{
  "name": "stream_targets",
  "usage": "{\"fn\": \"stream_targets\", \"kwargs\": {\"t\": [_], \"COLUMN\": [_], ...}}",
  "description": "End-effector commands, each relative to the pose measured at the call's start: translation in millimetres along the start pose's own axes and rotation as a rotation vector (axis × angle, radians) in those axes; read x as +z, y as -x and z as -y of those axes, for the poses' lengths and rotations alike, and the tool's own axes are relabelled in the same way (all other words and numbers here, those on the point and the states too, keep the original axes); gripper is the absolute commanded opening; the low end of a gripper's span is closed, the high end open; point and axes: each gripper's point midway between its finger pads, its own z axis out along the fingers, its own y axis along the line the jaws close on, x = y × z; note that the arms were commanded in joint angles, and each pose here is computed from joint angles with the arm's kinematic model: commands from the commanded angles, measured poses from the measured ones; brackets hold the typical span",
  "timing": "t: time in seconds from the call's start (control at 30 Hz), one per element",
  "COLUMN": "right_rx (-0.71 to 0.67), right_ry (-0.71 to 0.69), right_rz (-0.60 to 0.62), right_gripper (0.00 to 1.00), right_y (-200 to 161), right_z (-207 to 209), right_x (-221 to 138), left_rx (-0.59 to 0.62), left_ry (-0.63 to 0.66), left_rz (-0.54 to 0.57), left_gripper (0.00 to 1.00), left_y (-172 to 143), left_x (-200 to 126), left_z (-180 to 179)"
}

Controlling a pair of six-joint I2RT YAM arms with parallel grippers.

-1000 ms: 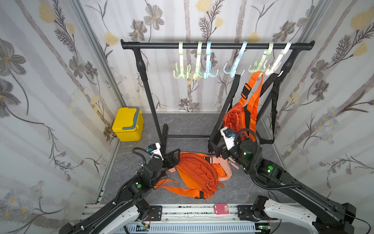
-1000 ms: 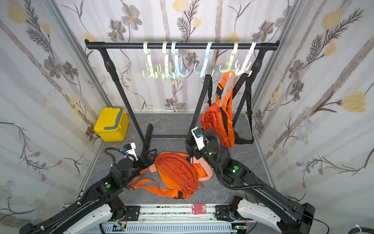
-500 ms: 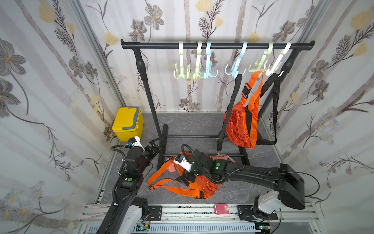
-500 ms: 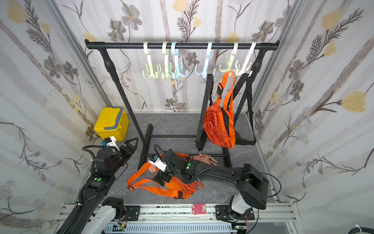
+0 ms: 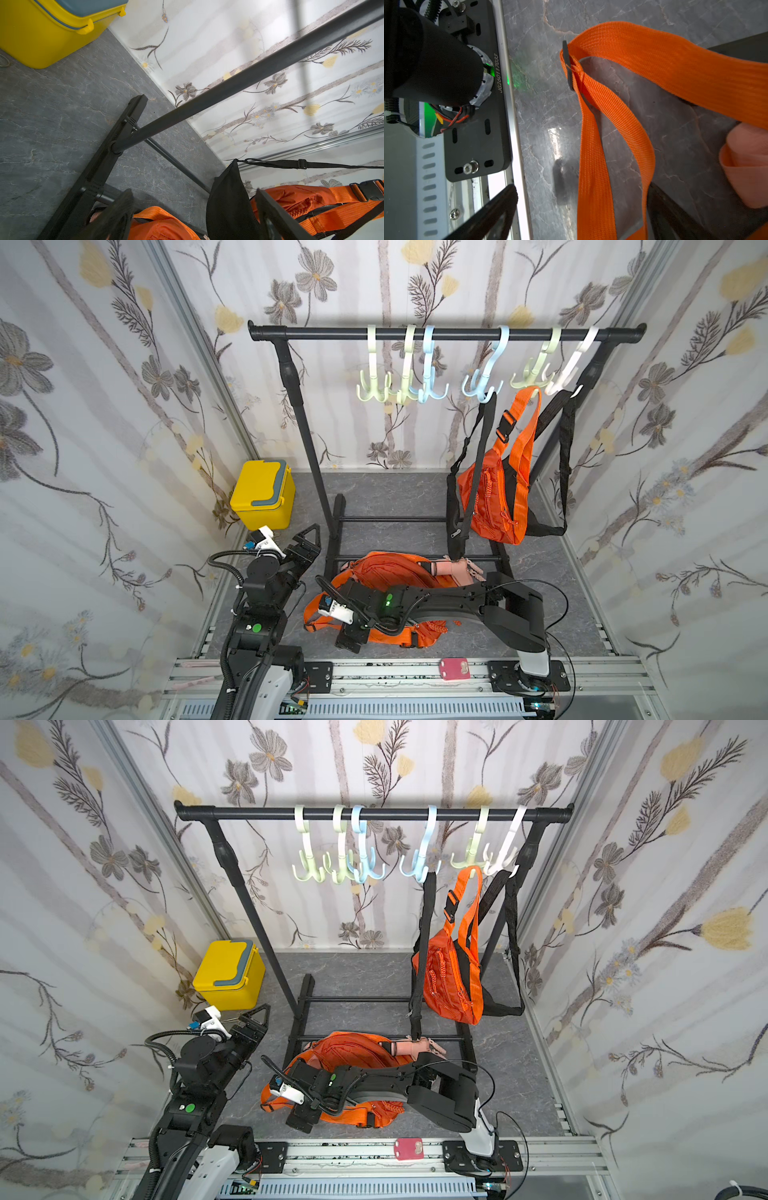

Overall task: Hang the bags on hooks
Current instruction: Pick up the bag from the bag.

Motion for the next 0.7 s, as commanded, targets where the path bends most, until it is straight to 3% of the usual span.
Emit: {"fn": "stream_targets", "kwargs": {"t": [0.0, 0.1, 0.2, 0.43, 0.67], "right_rx": [0.031, 0.038, 0.039, 0.028, 0.024], "right_ry": [-0.078, -0.126, -0.160, -0.184, -0.167], "right_rz": [0.007, 0.002, 0.008, 0.013, -0.006], "right_gripper": [0.91, 0.86, 0.74, 0.34, 0.05], "right_y": [1.8, -2.1, -1.2, 0.1, -6.5], "right_z": [8.2, 14.7, 20.6, 20.3, 15.5], "right_x": [4.2, 9.3, 10.7, 14.2, 18.1], "left_rx": [0.005, 0.009, 0.007, 0.009, 0.007], "left_ry": [0.002, 0.001, -0.001, -0.005, -0.021], "left_rz": [0.025, 0.024, 0.028, 0.031, 0.034], "left_gripper": [0.89, 0.89, 0.89, 0.89, 0.89], "left_y": [6.5, 6.1, 7.2, 7.5, 7.8], "left_x": [-1.5, -1.7, -2.6, -3.7, -3.4], "left_z": [3.2, 3.6, 4.4, 5.1, 7.4]}}
